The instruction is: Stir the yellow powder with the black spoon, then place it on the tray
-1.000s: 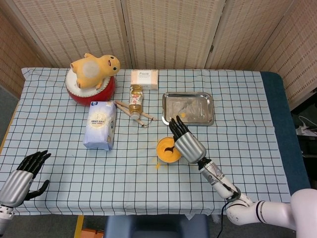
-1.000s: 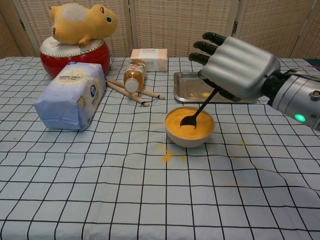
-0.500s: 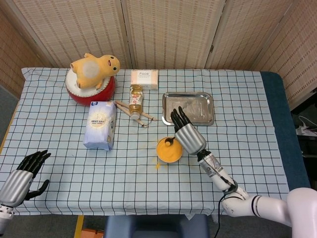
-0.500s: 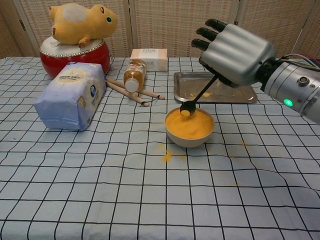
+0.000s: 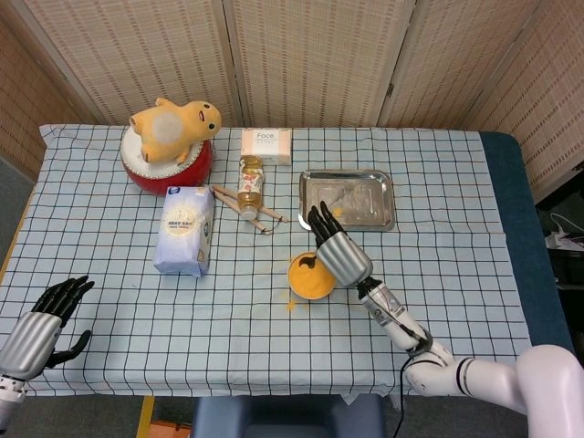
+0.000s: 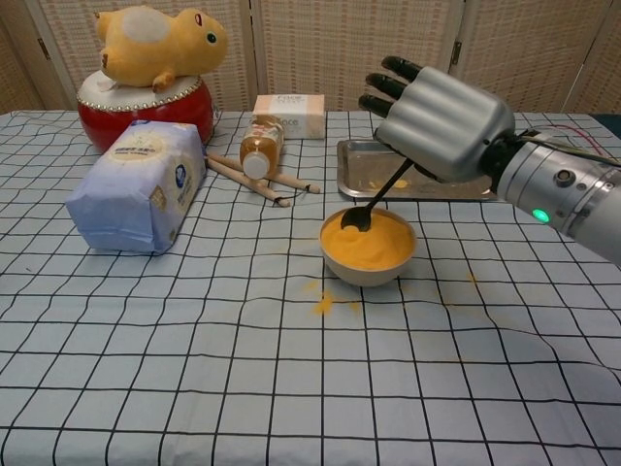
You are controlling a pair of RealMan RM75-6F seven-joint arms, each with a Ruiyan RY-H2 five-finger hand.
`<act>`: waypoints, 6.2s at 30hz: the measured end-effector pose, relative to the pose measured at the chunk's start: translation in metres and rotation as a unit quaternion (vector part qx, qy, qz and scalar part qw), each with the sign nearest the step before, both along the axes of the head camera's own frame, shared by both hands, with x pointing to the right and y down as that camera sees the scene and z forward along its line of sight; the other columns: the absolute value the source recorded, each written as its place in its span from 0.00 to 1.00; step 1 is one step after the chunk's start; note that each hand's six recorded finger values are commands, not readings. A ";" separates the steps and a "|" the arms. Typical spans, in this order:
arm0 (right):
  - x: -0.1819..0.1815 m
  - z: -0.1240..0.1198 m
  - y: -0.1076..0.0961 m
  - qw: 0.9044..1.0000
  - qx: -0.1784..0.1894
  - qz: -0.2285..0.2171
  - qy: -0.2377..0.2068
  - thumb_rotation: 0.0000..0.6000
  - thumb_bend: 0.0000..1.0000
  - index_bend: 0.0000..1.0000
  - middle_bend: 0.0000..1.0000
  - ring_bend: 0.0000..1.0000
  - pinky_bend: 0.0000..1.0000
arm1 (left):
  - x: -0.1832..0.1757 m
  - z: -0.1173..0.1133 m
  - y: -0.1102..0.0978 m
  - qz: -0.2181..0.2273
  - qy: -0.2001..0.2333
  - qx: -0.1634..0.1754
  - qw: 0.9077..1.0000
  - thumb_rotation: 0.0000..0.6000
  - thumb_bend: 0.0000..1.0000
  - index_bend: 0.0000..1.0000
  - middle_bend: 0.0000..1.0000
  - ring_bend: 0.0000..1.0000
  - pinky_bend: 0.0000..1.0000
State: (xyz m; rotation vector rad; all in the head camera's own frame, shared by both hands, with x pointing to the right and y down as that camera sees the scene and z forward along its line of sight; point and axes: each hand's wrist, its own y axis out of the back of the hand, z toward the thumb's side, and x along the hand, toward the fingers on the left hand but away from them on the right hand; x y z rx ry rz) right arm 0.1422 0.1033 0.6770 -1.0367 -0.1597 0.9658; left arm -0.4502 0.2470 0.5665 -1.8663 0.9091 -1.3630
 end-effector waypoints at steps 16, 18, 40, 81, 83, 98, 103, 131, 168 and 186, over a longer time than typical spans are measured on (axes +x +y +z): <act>0.004 -0.022 0.017 0.998 -0.035 0.013 -0.060 1.00 0.37 0.89 0.12 0.00 0.06 | 0.001 -0.003 0.002 0.003 0.004 0.005 1.000 1.00 0.43 0.00 0.00 0.00 0.09; 0.008 -0.024 0.014 0.997 -0.032 0.020 -0.061 1.00 0.37 0.89 0.12 0.00 0.06 | 0.002 -0.004 0.002 0.004 0.004 0.005 1.000 1.00 0.43 0.00 0.00 0.00 0.09; 0.010 -0.024 0.024 0.995 -0.064 0.027 -0.077 1.00 0.37 0.89 0.12 0.00 0.06 | 0.002 -0.004 0.002 0.005 0.004 0.006 1.000 1.00 0.43 0.00 0.00 0.00 0.09; 0.018 -0.025 0.007 0.998 -0.023 0.024 -0.052 1.00 0.37 0.91 0.12 0.00 0.07 | 0.003 -0.003 0.002 0.005 0.001 0.005 1.000 1.00 0.43 0.00 0.00 0.00 0.09; 0.018 -0.024 0.010 0.998 -0.031 0.025 -0.055 1.00 0.38 0.91 0.12 0.00 0.07 | 0.003 -0.003 0.003 0.005 0.001 0.005 1.000 1.00 0.43 0.00 0.00 0.00 0.09; 0.010 -0.006 0.022 1.000 -0.025 -0.009 -0.005 1.00 0.37 0.91 0.12 0.00 0.07 | 0.002 -0.004 0.002 0.005 0.005 0.006 1.000 1.00 0.43 0.00 0.00 0.00 0.09; 0.010 -0.002 0.018 1.000 -0.003 -0.019 0.022 1.00 0.37 0.91 0.12 0.00 0.07 | 0.002 -0.003 0.002 0.005 0.005 0.004 1.000 1.00 0.43 0.00 0.00 0.00 0.09; 0.009 0.001 -0.010 1.000 0.030 0.008 -0.006 1.00 0.37 0.88 0.12 0.00 0.10 | 0.001 -0.001 0.001 0.003 0.006 -0.003 1.000 1.00 0.43 0.00 0.00 0.00 0.09; 0.013 -0.020 0.008 0.997 -0.002 0.003 -0.080 1.00 0.38 0.87 0.12 0.00 0.13 | 0.003 -0.002 0.002 0.008 0.008 0.000 1.000 1.00 0.43 0.00 0.00 0.00 0.09; 0.005 -0.032 0.011 0.988 0.114 -0.102 -0.002 1.00 0.38 0.87 0.12 0.00 0.13 | 0.003 0.000 0.002 0.009 0.005 -0.003 1.000 1.00 0.43 0.00 0.00 0.00 0.09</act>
